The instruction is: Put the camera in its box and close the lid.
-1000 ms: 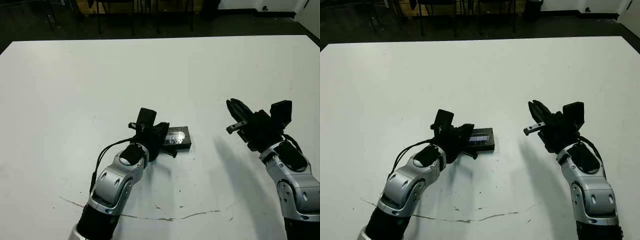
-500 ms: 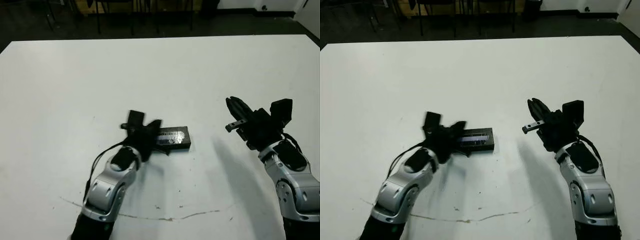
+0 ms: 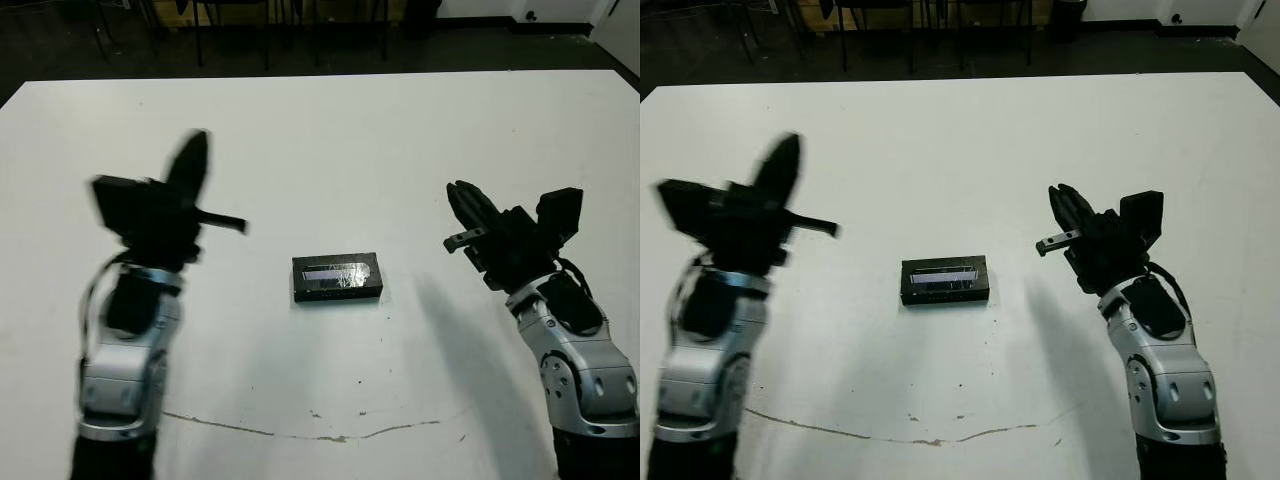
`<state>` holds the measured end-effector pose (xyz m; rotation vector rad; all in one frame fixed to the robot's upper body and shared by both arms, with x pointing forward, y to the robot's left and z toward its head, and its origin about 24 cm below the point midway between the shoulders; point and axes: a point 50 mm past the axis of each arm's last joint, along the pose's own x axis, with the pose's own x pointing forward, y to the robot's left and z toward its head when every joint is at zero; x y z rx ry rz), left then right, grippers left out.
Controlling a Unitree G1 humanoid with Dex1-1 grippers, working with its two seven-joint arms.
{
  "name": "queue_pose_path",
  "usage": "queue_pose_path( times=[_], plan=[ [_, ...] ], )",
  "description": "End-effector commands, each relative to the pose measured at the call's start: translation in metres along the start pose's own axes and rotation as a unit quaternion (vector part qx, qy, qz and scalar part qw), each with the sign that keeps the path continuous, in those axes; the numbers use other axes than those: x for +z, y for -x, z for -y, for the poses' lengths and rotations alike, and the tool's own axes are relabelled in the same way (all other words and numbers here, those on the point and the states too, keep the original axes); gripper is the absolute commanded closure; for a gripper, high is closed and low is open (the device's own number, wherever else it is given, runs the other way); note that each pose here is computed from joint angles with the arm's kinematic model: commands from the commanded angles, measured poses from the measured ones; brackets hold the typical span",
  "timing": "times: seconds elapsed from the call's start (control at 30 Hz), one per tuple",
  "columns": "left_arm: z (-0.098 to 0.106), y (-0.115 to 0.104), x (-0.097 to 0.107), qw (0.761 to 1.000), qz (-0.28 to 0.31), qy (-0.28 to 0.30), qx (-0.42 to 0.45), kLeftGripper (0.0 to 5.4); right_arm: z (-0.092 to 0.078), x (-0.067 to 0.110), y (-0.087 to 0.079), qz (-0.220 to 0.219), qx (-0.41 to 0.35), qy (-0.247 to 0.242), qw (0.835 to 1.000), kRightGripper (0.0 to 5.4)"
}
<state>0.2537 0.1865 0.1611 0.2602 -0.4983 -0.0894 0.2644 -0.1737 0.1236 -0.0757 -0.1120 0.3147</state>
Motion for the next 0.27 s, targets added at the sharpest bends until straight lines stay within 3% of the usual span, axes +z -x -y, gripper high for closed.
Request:
queue_pose_path(
  times=[0.03, 0.27],
  plan=[
    [-0.016, 0.009, -0.018, 0.999, -0.019, -0.031, 0.028, 5.39, -0.005, 0.001, -0.005, 0.014, -0.016, 0.029, 0.999, 5.40],
    [-0.036, 0.030, -0.043, 0.989, -0.069, 0.012, 0.134, 5.39, -0.011, 0.001, -0.012, 0.030, -0.052, 0.060, 0.996, 5.40]
  ],
)
